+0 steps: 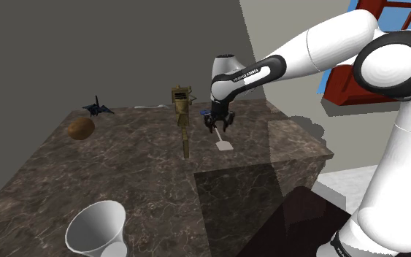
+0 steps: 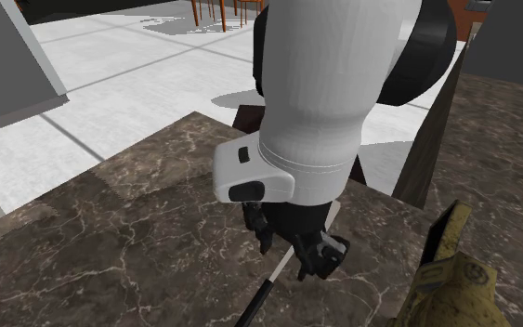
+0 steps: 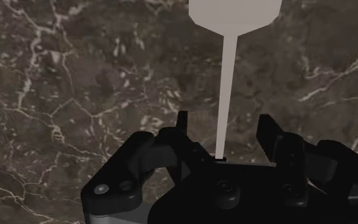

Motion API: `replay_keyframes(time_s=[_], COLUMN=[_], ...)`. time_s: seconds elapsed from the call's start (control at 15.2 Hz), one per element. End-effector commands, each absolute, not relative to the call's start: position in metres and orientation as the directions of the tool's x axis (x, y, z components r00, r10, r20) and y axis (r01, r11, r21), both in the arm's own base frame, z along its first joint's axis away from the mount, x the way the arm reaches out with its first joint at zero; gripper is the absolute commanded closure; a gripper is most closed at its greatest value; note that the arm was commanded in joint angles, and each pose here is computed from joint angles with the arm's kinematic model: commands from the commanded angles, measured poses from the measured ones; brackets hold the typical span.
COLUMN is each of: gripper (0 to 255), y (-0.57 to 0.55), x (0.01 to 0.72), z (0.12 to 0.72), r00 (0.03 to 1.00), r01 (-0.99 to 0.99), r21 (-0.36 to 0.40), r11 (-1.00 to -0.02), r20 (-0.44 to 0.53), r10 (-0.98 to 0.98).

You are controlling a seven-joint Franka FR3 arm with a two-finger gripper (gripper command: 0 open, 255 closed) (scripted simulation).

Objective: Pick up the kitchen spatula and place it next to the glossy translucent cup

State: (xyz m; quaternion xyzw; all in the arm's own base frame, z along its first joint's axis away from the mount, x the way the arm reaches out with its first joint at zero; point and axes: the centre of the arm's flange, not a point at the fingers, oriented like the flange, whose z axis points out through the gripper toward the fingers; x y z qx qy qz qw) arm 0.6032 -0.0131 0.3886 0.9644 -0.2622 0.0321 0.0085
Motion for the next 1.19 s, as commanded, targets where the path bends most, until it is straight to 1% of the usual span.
replay_keyframes(time_s=[0.0,0.53,1.12], gripper=[255,255,255], y=[-0.013,-0.013,-0.013], x=[0.603,0.603,0.603], z=[0.389,0.389,0.436], r00=[0.86,0.86,0.86], r01=[-0.506,-0.506,-0.506], r21=[0.0,0.0,0.0], r11=[-0.862,-0.862,-0.862], r20=[0.066,0.066,0.066], r10=[-0.505,-0.505,-0.505])
